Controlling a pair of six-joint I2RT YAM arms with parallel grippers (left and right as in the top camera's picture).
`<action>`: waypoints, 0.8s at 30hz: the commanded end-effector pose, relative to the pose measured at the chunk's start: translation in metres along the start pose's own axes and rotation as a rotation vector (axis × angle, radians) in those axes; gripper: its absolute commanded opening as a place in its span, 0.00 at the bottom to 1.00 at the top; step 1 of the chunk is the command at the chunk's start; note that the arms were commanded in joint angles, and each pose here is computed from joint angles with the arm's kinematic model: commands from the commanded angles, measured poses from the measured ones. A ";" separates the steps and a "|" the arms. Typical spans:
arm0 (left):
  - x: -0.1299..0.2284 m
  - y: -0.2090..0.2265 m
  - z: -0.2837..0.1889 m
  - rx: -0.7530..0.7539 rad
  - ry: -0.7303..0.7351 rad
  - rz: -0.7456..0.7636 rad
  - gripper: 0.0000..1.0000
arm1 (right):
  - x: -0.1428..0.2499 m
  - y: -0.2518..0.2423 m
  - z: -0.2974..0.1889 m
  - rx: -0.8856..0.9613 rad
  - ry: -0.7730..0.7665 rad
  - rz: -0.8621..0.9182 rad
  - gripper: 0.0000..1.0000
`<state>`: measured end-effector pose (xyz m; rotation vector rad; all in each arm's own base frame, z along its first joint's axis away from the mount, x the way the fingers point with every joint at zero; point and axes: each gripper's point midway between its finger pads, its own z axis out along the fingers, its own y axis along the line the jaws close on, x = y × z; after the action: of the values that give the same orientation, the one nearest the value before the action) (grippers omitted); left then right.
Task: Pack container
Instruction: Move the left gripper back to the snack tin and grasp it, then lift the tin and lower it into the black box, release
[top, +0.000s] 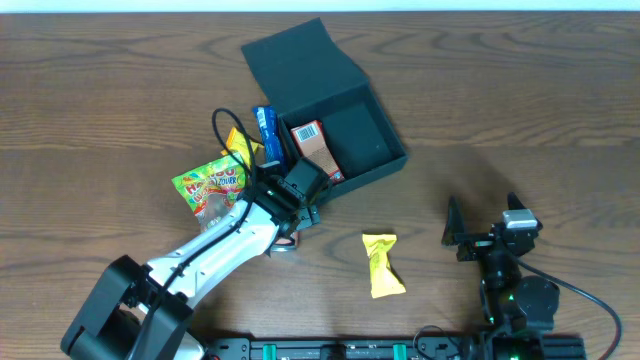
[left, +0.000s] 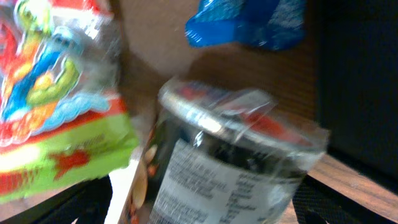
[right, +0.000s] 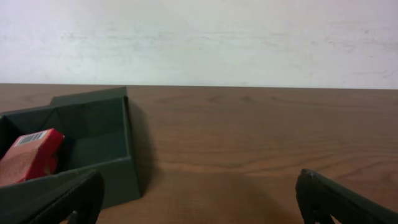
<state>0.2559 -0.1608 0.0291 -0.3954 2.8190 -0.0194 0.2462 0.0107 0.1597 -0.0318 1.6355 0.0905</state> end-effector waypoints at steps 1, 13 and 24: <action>-0.013 -0.001 -0.005 -0.001 -0.060 0.199 0.93 | 0.001 -0.004 0.000 0.018 0.004 -0.010 0.99; 0.010 0.000 0.007 0.049 0.014 0.418 0.77 | 0.001 -0.004 0.000 0.018 0.004 -0.010 0.99; 0.010 -0.004 0.001 0.078 0.009 0.414 0.64 | 0.001 -0.004 0.000 0.018 0.004 -0.010 0.99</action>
<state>0.2504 -0.1663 0.0195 0.2006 2.8442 -0.0091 0.2462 0.0107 0.1597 -0.0315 1.6355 0.0902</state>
